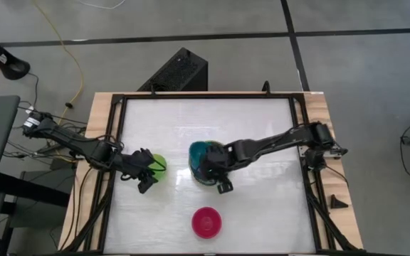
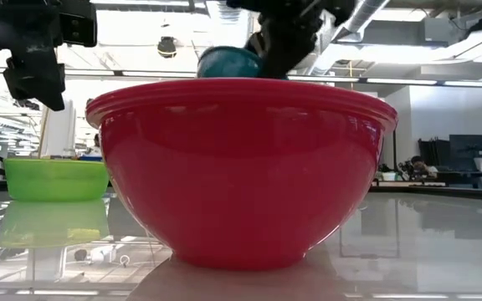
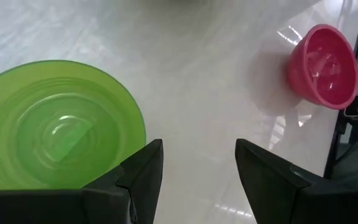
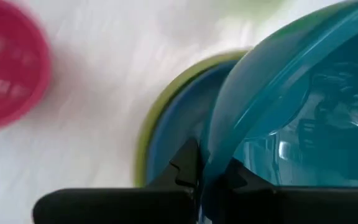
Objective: Nest bowls inside each other
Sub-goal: Stack the blue bowl on the blue transparent bowl, then stack the green transparent bowl on the blue bowl, then stack the red bowl on the green transparent bowl
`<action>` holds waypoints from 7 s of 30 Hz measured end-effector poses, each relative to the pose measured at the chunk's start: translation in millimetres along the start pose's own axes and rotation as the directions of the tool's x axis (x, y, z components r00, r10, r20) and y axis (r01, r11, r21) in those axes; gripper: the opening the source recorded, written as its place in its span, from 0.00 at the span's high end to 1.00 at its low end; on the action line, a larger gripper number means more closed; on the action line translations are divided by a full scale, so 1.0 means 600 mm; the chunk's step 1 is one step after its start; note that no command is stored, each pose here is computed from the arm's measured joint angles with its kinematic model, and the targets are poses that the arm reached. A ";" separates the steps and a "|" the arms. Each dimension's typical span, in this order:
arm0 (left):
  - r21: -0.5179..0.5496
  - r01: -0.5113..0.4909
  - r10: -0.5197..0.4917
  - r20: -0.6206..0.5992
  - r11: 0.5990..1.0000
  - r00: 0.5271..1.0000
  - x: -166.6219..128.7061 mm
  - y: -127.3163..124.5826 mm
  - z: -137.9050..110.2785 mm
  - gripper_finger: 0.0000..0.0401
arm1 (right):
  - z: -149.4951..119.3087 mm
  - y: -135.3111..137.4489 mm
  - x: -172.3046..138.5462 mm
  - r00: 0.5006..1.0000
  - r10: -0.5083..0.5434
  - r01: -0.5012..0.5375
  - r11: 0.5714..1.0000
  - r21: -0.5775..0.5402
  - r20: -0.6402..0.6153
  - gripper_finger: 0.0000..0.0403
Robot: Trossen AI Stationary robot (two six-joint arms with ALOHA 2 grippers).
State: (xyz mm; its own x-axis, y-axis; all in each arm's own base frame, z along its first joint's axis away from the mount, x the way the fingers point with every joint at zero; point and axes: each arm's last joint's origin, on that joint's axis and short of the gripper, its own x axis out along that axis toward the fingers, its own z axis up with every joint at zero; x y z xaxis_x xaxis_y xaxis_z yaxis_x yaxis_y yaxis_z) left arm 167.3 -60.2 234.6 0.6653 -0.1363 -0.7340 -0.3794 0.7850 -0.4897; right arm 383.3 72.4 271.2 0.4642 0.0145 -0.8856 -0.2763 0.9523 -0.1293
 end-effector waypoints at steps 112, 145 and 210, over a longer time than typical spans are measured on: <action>0.406 0.055 -0.113 0.120 0.912 0.986 0.203 -0.054 0.329 1.00 | -0.322 0.233 -0.260 0.506 -0.561 -0.394 0.526 0.754 0.656 0.49; 0.418 -0.169 0.180 0.013 0.893 0.984 0.264 -0.134 0.377 0.49 | -0.371 0.261 -0.264 0.509 -0.479 -0.424 0.584 0.692 0.715 0.49; -0.294 0.166 -0.217 -0.152 0.941 0.964 0.278 -0.149 0.034 0.45 | -0.349 0.214 -0.125 0.611 -0.368 -0.515 0.487 0.705 0.701 0.49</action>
State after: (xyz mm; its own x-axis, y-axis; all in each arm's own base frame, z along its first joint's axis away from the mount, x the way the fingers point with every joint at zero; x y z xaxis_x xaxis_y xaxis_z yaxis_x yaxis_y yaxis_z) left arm 325.0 -140.7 165.7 0.6259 -0.3940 -0.6731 -0.4359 0.5389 -0.7208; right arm 136.8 129.6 227.5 0.9750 -0.1280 -0.1814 0.2199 0.6715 0.7076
